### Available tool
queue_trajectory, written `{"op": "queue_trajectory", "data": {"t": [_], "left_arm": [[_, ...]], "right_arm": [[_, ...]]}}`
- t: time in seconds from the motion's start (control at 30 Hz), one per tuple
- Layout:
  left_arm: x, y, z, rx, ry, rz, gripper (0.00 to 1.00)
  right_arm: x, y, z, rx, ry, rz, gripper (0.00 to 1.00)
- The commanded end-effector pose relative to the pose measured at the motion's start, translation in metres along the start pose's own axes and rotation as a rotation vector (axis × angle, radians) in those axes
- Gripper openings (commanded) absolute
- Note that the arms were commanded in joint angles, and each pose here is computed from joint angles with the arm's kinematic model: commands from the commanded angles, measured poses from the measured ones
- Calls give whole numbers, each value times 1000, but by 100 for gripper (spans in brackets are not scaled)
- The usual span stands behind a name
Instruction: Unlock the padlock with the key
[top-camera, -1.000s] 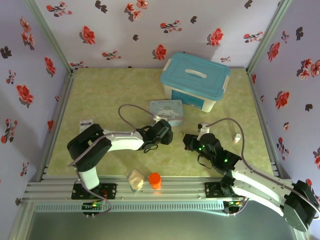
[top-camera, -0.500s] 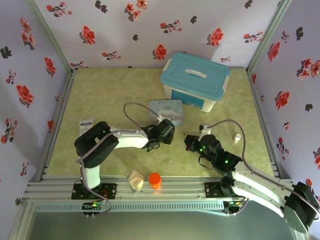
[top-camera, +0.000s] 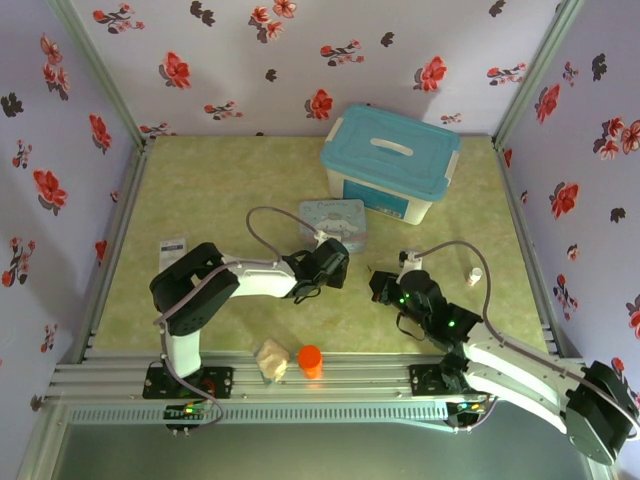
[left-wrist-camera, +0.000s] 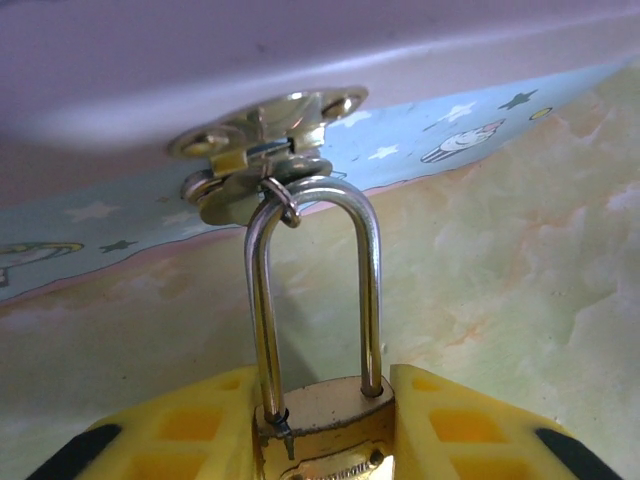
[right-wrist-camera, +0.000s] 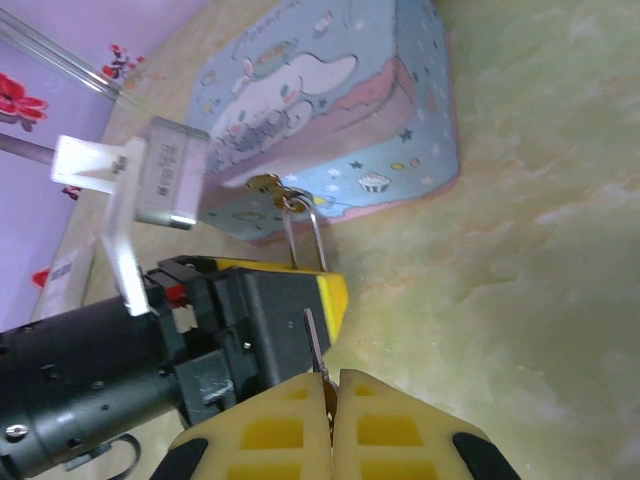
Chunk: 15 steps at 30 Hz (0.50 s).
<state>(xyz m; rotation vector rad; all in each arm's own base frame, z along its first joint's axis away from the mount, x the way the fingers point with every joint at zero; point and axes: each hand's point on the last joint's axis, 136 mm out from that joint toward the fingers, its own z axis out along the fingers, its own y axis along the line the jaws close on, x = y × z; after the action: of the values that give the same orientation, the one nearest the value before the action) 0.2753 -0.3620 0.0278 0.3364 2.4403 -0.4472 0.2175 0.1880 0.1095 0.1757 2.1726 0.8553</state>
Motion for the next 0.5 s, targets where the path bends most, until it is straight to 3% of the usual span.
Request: {"op": "queue_trajectory", "data": {"t": [0.0,0.3,0.47], "left_arm": [[3,-2,-4,22,7,-17,22],[-5,-9,-17,68,-13,-82,15],[-12,-16,-23,80,-8,-111,10]], "right_arm": [[-1,-1,4,-7,-14,35,0],[6,3,12,-31,22,45,0],[27,-1,28,-57,113,54,0]]}}
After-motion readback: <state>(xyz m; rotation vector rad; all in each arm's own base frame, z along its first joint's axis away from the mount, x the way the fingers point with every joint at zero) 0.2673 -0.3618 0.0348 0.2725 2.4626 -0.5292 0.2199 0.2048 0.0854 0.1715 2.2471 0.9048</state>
